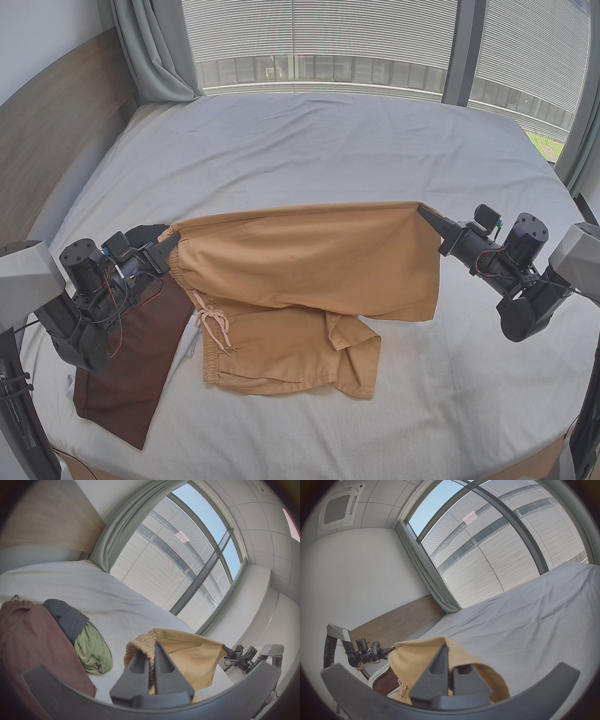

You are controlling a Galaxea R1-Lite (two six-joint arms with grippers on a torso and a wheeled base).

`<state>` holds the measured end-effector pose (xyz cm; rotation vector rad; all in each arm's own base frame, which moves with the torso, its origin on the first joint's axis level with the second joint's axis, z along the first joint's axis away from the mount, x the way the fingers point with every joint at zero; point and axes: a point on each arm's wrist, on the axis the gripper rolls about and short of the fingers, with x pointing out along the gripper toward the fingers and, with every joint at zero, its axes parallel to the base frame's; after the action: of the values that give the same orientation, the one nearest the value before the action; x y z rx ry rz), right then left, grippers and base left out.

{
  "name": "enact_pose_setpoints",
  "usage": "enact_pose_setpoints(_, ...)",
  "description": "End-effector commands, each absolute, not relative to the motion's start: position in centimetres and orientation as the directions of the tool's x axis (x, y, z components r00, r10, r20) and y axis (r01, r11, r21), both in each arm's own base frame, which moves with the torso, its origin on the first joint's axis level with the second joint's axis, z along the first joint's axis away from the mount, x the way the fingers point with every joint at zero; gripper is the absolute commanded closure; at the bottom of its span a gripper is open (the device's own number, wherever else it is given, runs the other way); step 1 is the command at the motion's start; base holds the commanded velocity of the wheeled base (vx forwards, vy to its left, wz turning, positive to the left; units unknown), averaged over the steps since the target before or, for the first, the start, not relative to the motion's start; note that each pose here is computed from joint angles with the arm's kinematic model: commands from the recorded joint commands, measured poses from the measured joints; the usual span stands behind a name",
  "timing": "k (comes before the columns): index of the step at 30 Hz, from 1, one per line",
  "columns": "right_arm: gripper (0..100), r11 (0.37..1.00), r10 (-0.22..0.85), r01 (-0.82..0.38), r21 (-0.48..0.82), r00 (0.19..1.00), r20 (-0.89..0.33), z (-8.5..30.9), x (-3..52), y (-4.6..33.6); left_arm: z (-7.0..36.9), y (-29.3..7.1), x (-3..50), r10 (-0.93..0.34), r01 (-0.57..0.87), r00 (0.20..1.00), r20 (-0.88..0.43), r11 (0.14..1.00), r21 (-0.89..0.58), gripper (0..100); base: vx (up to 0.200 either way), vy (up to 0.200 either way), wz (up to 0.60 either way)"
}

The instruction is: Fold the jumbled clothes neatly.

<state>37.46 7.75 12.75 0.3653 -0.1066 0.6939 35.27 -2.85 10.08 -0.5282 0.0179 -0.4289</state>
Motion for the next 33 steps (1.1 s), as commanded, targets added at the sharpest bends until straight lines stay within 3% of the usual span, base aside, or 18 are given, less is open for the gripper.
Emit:
enact_pose_setpoints(1,100,0.717,0.594,-0.630,0.299,0.776,0.211,11.4,39.2,7.8,9.8,-3.4,36.1,-0.396,0.391,0.912,0.104,0.767,-0.509,100,0.000,0.000,0.00)
enact_pose_setpoints(10,100,0.732,0.568,-0.617,0.287,0.787,0.241,10.8,41.7,7.2,8.7,-3.6,38.4,-0.371,0.377,0.921,0.118,0.774,-0.509,100,0.000,0.000,0.00)
enact_pose_setpoints(18,100,0.710,0.557,-0.625,0.325,0.780,0.286,11.6,43.3,7.2,7.5,-4.0,40.0,-0.348,0.361,0.929,0.125,0.779,-0.513,100,0.000,0.000,0.00)
enact_pose_setpoints(33,100,0.714,0.553,-0.612,0.340,0.791,0.262,10.0,47.6,7.7,6.2,-5.2,43.0,-0.318,0.357,0.932,0.174,0.723,-0.591,100,0.000,0.000,0.00)
